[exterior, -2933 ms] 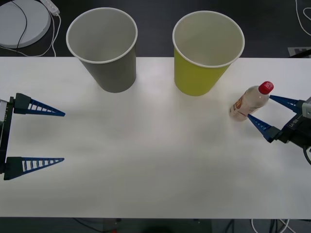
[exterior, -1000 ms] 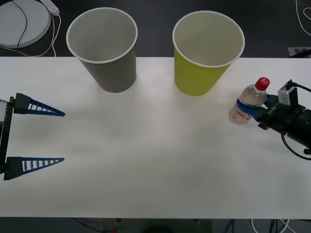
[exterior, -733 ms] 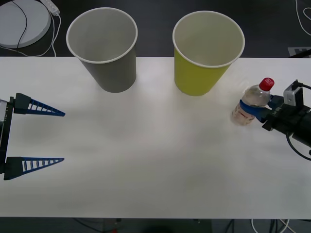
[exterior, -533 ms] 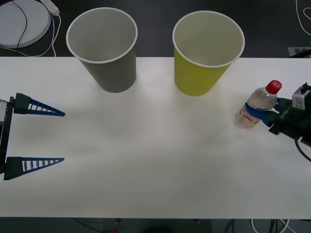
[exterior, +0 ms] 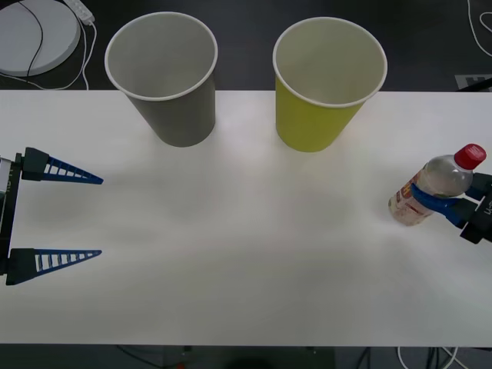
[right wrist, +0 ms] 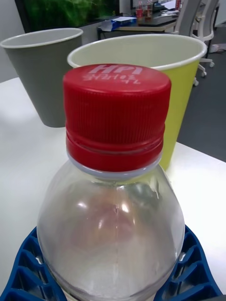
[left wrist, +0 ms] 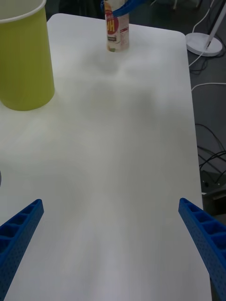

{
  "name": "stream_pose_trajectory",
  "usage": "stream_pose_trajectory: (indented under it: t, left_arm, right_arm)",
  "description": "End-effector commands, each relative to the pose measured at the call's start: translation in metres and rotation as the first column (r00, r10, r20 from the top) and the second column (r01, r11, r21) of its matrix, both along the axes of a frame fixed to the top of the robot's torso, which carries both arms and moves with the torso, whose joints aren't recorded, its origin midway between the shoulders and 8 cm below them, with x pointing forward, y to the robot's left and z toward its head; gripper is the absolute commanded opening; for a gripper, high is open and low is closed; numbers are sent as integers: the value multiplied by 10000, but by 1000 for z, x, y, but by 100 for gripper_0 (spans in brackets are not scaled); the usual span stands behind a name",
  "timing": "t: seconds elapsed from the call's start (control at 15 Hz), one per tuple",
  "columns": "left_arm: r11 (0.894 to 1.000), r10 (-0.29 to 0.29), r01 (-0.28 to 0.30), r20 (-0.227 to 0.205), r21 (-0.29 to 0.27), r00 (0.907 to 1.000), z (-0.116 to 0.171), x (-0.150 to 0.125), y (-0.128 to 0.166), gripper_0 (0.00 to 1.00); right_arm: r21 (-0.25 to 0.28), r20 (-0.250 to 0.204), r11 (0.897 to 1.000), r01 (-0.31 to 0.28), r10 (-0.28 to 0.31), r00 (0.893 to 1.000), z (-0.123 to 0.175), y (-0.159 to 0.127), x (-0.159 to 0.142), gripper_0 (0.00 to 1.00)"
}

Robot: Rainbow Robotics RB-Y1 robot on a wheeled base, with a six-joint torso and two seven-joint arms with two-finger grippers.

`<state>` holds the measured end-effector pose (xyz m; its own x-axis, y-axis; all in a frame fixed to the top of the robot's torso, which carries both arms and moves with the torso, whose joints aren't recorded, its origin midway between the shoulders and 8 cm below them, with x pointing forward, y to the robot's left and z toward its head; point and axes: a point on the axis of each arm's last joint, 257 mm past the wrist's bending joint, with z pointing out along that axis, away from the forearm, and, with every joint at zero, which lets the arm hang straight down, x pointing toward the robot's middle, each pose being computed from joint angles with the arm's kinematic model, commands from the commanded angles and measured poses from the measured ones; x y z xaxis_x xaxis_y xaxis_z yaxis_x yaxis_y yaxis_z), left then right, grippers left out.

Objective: Put the can into the green bin and the plastic bottle into the gray bin

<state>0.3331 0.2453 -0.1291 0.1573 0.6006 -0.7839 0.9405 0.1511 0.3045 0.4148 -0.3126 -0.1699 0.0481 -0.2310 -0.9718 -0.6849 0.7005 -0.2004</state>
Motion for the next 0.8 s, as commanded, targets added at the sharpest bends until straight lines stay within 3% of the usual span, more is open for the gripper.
stream_pose_trajectory:
  t: [0.07, 0.4, 0.8]
  left_arm:
    - [10000, 0, 0, 0, 0, 10000, 0, 0, 0, 100]
    - [10000, 0, 0, 0, 0, 10000, 0, 0, 0, 100]
    - [10000, 0, 0, 0, 0, 10000, 0, 0, 0, 100]
  right_arm:
    - [79, 20, 9992, -397, 397, 9992, 16, 8, -27, 0]
    - [222, -188, 9950, -969, 973, 9951, 50, 27, -66, 0]
    - [-463, 558, 9880, -1475, 1500, 9871, 95, 43, -79, 0]
